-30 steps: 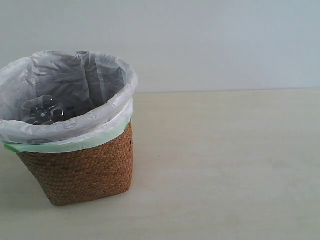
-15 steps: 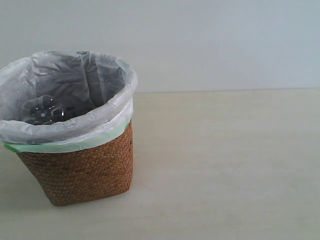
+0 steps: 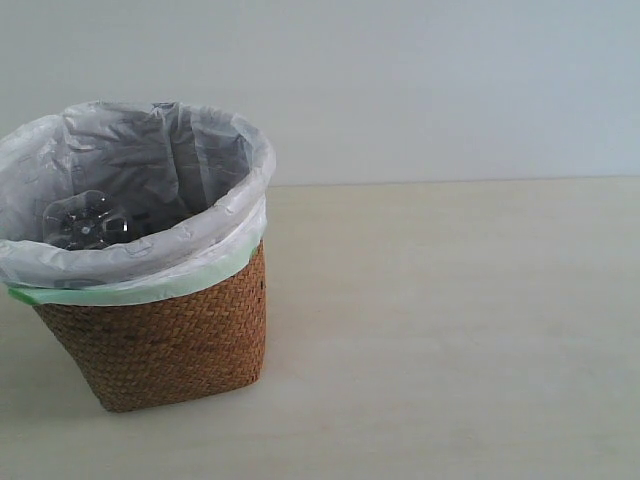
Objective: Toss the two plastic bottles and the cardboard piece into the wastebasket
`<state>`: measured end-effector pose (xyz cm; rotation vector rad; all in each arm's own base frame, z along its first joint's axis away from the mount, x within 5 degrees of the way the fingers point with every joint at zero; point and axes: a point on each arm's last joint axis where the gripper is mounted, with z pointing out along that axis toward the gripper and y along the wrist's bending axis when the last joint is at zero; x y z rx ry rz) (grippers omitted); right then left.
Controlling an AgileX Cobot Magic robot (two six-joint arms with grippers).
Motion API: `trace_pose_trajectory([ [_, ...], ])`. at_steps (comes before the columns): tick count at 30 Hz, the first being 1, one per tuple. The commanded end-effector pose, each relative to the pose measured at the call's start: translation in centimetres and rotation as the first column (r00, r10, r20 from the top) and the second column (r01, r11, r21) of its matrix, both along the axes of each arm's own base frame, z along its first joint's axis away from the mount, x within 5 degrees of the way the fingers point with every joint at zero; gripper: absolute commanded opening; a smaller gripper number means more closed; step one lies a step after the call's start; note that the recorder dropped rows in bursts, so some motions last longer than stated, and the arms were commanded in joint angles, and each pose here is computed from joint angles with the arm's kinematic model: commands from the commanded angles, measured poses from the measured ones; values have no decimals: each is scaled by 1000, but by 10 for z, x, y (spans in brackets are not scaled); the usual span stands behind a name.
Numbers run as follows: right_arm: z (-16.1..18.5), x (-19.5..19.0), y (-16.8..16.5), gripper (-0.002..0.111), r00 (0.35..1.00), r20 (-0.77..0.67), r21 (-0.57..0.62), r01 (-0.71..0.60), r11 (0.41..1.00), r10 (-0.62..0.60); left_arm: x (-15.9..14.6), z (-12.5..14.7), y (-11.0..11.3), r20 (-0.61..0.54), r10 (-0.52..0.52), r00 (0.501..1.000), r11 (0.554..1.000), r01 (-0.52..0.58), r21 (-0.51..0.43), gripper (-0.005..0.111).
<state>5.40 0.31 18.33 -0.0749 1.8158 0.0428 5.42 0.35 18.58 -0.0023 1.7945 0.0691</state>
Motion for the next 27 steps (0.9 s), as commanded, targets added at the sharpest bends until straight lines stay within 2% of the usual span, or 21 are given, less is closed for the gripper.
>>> trace_pose_trajectory([
  [1, 0, 0, 0, 0, 1000, 8, -4, -1, 1000, 1, 0, 0, -1, 6, -6, 1000, 1000, 6, -6, 5],
  [27, 0, 0, 0, 0, 1000, 8, -4, -1, 1000, 1, 0, 0, -1, 6, -6, 1000, 1000, 6, -6, 5],
])
